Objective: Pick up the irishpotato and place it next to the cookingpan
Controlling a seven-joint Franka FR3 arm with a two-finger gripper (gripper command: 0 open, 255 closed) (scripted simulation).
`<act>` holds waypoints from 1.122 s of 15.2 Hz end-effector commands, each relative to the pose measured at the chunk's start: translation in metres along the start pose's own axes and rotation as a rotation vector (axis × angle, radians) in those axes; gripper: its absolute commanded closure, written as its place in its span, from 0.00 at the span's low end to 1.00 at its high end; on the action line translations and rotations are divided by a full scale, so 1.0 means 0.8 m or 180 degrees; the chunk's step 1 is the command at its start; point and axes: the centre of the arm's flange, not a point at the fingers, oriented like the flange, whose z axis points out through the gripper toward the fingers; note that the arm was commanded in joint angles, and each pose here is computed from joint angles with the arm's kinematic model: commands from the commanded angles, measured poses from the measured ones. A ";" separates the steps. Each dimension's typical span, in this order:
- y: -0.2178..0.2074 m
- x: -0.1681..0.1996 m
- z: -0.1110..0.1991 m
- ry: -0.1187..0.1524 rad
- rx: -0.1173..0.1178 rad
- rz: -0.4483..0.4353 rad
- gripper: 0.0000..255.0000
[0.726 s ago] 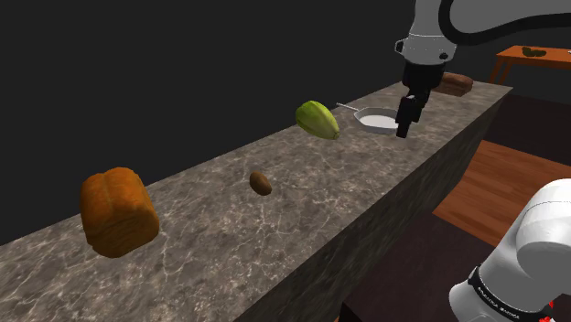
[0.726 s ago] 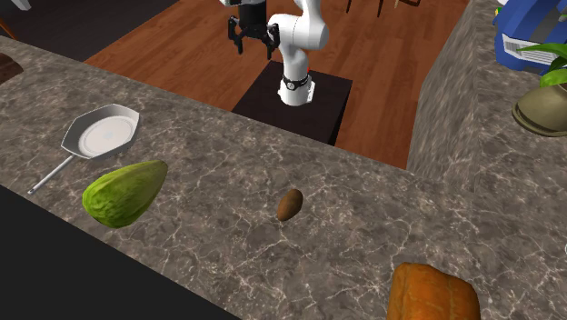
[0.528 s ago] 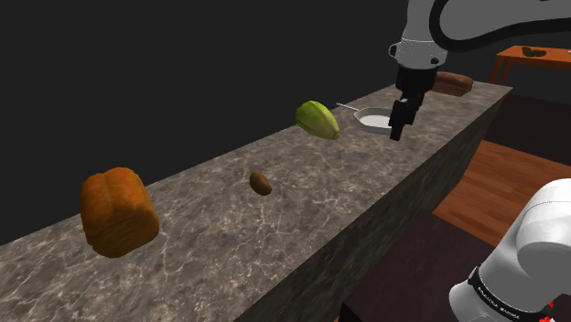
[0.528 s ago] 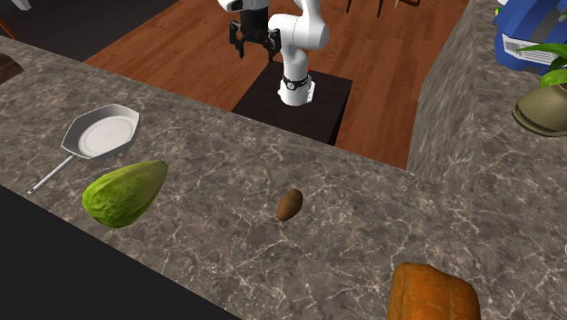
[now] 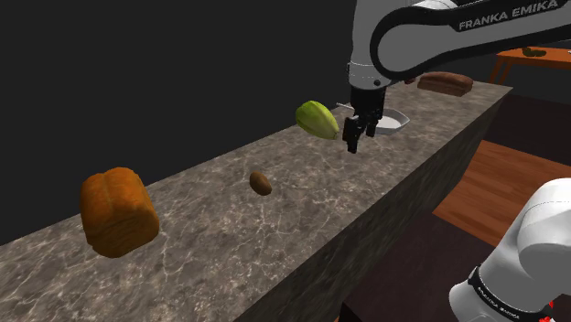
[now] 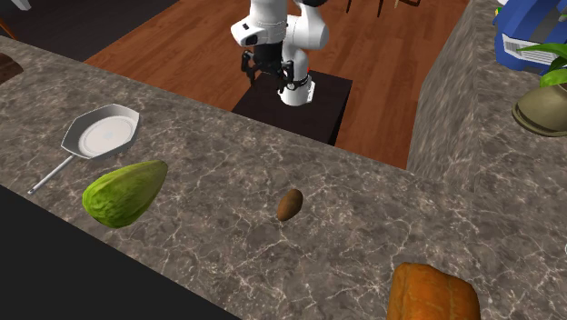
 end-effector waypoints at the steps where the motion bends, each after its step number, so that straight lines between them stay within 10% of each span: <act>1: -0.021 0.026 0.014 0.0002 -0.0015 0.0045 0.00; 17: -0.167 0.229 0.113 0.0001 -0.0154 0.0380 0.00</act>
